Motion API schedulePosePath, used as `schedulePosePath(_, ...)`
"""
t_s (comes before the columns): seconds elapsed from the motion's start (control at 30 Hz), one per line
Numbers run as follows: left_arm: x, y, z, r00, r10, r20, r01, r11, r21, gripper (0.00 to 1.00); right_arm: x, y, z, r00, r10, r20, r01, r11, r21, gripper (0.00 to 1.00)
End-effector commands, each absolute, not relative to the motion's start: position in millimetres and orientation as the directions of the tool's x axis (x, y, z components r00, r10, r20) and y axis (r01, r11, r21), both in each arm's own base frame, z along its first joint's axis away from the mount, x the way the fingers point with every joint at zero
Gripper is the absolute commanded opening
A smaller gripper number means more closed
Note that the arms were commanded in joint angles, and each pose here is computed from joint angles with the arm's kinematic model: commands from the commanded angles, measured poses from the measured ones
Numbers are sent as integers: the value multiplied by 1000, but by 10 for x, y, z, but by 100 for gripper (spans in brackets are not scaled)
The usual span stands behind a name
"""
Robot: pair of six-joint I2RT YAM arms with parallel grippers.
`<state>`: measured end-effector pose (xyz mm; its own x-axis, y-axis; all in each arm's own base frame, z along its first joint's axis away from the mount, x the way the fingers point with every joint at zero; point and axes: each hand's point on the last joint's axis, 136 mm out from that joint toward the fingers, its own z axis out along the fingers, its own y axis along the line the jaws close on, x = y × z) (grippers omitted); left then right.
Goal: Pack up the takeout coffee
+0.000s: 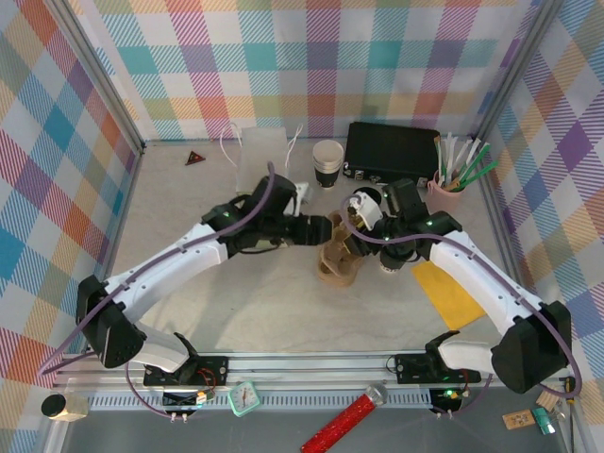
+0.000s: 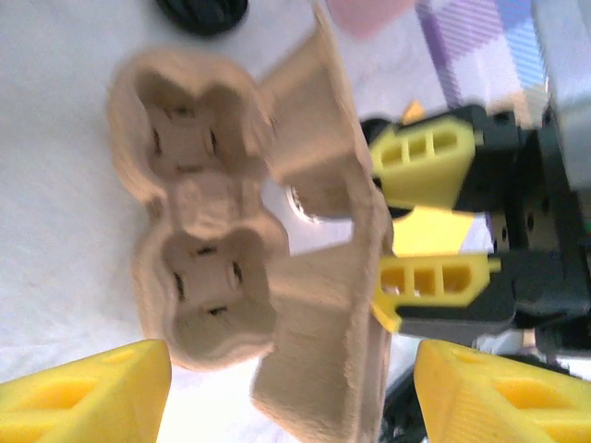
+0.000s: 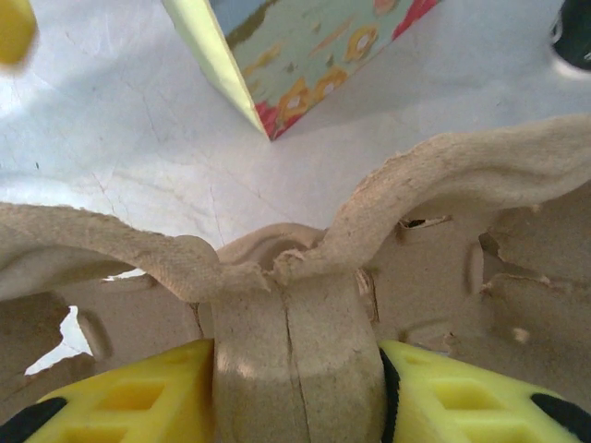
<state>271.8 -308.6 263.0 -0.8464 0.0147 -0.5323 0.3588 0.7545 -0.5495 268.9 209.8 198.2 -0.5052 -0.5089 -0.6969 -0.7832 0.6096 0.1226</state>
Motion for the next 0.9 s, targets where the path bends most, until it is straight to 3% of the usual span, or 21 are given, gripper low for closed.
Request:
schedulePosePath(0.0, 2823, -2700, 3191, -785, -46, -618, 348, 792, -501, 70, 2712, 2110, 2380, -464, -457, -759, -775, 624, 98, 47)
schedulePosePath(0.23, 3155, -1753, 3709, -724, -168, -669, 117, 926, -359, 70, 2779, 2171, 2811, -427, -402, -810, -774, 625, 98, 47)
schedulePosePath(0.43, 3532, -1208, 3583, -698, -222, -681, -56, 965, -257, 66, 2844, 2248, 3115, -396, -340, -853, -775, 622, 112, 47)
schedulePosePath(0.87, 4268, -1129, 2930, -763, -167, -625, -123, 986, -113, 64, 2816, 2386, 3327, -369, -318, -873, -791, 601, 115, 48)
